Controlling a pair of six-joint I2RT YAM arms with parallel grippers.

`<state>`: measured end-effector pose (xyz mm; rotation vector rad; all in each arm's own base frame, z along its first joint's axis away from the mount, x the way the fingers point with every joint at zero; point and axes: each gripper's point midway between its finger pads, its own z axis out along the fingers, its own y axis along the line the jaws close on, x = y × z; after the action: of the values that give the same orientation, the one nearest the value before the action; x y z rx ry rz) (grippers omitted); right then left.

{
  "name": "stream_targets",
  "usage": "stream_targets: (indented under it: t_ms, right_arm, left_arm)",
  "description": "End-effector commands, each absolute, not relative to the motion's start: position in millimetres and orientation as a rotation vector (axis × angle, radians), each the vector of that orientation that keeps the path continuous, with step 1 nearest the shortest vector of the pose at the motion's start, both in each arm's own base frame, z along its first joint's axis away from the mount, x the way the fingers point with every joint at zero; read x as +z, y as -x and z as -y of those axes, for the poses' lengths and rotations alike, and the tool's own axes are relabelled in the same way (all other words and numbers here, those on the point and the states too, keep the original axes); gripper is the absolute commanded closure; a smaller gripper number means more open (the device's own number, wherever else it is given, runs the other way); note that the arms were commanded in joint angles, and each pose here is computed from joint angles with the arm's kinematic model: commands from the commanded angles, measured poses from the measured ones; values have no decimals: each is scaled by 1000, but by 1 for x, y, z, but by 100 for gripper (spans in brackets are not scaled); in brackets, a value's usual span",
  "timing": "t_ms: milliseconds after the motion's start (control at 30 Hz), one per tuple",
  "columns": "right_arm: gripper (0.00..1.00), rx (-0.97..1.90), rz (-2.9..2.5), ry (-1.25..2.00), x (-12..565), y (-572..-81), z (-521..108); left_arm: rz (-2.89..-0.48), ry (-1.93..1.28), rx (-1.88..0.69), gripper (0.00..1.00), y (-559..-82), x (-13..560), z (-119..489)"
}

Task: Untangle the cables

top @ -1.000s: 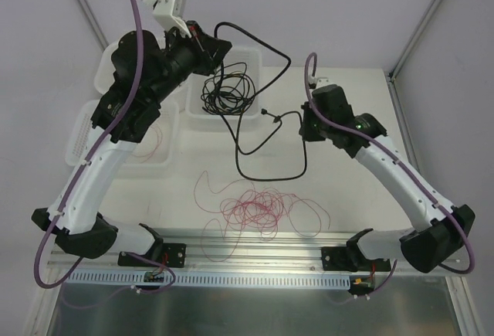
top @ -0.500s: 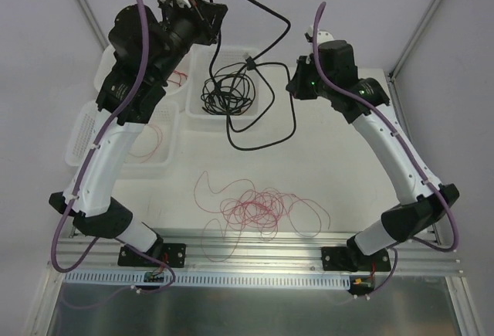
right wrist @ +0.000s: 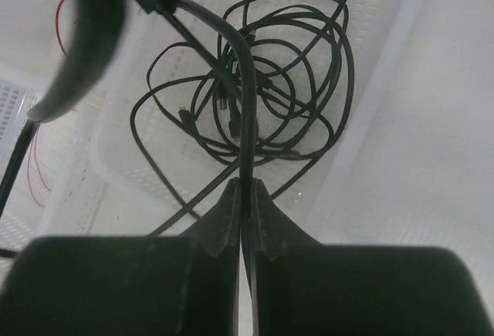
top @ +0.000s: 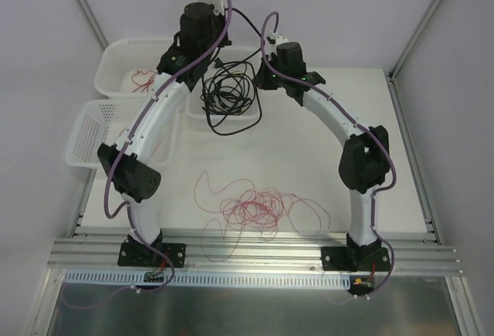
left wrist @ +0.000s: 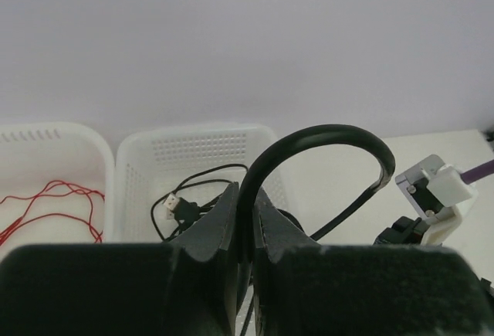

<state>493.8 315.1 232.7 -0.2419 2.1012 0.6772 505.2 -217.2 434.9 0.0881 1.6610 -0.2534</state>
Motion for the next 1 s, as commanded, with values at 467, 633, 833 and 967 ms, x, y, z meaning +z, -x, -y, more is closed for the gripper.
stream_targets:
  t_ms: [467, 633, 833, 967]
  right_arm:
    - [22, 698, -1940, 224, 254, -548, -324]
    - [4, 590, -1964, 218, 297, -497, -264]
    - [0, 515, -2035, 287, 302, -414, -220]
    - [0, 513, -2067, 306, 299, -359, -197]
  left_arm:
    - [-1852, -88, -47, 100, -611, 268, 193]
    - [-1902, -86, 9, 100, -626, 232, 182]
    - [-2005, -81, 75, 100, -632, 181, 162]
    - [-2079, -43, 113, 89, -621, 160, 143]
